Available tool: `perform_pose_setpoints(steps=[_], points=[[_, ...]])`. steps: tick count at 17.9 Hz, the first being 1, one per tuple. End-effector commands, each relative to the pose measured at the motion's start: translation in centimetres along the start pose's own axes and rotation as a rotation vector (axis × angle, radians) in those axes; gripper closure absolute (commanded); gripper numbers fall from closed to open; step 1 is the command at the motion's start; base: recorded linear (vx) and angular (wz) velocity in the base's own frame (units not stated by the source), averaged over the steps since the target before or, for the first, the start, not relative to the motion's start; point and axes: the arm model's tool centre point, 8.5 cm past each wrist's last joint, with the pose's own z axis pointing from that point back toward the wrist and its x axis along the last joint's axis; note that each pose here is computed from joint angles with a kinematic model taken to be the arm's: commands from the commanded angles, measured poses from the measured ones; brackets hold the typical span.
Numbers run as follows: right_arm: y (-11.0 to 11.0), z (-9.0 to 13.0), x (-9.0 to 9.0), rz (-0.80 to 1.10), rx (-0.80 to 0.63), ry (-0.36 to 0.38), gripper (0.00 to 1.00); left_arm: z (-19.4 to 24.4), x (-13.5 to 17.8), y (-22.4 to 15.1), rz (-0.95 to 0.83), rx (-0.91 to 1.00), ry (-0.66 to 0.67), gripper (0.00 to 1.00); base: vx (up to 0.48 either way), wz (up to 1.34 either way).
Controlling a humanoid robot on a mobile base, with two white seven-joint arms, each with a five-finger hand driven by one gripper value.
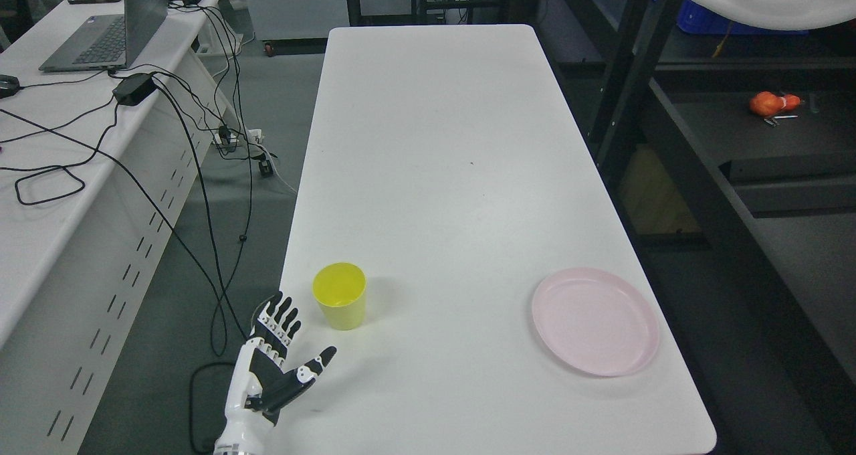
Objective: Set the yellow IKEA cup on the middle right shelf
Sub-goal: 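Move the left hand to the yellow cup and close fingers around it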
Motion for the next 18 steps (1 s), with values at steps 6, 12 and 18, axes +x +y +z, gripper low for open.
perform_pose_setpoints(steps=[6,12,18], points=[[-1.0,-0.1,-0.9,-0.003,-0.013,0.015,0.01,-5.4,1.3,-0.1,-0.061,0.004,0.001,0.01,0.000,0.00],[-1.0,-0.1,-0.9,-0.003,-0.013,0.015,0.01,-6.4,0.5,-1.9,-0.149,-0.051,0.020,0.01,0.000,0.00],[-1.0,-0.1,-0.9,-0.003,-0.013,0.015,0.01,-7.9,0.1,-2.5,-0.157,-0.089,0.045,0.02,0.000,0.00]])
